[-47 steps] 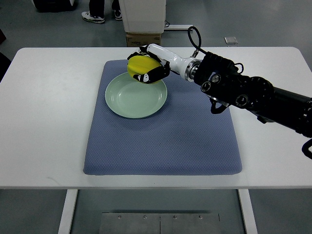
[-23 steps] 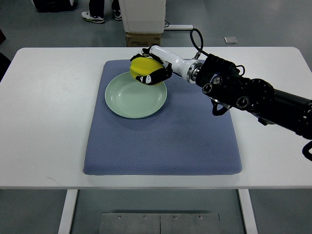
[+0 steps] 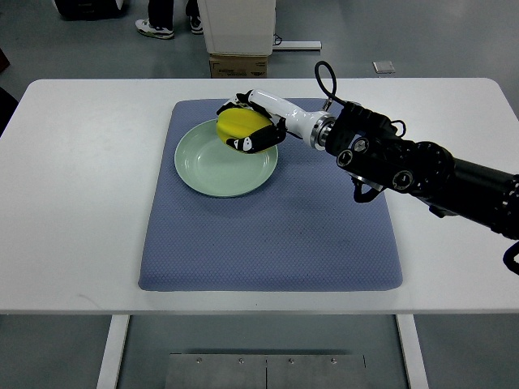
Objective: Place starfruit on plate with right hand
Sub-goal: 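Lower the starfruit onto the green plate with the right hand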
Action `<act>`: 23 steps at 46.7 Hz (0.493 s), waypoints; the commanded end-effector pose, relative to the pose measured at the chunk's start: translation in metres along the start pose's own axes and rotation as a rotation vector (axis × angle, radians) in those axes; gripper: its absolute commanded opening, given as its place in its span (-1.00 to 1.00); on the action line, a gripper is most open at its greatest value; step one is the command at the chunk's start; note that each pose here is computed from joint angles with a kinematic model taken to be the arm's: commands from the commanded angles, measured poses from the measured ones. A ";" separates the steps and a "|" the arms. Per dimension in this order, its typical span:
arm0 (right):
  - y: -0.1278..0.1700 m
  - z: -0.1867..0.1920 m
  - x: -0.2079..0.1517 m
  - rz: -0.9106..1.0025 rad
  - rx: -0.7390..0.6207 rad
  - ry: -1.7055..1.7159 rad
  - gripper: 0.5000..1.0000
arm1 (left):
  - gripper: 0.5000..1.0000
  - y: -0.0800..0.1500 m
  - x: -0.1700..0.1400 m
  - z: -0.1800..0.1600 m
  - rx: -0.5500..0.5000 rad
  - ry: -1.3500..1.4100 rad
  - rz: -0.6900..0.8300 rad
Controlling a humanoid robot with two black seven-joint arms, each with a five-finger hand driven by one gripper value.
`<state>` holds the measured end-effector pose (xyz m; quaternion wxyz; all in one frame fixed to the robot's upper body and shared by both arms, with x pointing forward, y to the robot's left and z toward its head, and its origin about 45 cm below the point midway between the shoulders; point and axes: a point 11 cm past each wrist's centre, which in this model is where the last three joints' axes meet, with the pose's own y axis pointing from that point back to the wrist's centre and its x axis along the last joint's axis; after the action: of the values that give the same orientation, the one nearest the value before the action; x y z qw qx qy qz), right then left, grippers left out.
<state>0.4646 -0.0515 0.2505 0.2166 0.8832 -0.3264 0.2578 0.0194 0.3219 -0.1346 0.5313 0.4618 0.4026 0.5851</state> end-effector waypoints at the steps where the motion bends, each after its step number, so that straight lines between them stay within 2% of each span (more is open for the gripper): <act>1: 0.001 0.002 -0.004 -0.006 -0.002 -0.007 -1.00 | 1.00 0.000 0.000 0.000 0.000 0.001 0.000; 23: 0.005 0.018 -0.028 -0.056 -0.022 -0.055 -1.00 | 1.00 0.000 0.000 0.000 0.000 -0.001 0.000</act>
<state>0.4489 -0.0503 0.2250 0.2200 0.8971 -0.3085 0.2272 0.0195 0.3220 -0.1346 0.5312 0.4616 0.4027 0.5853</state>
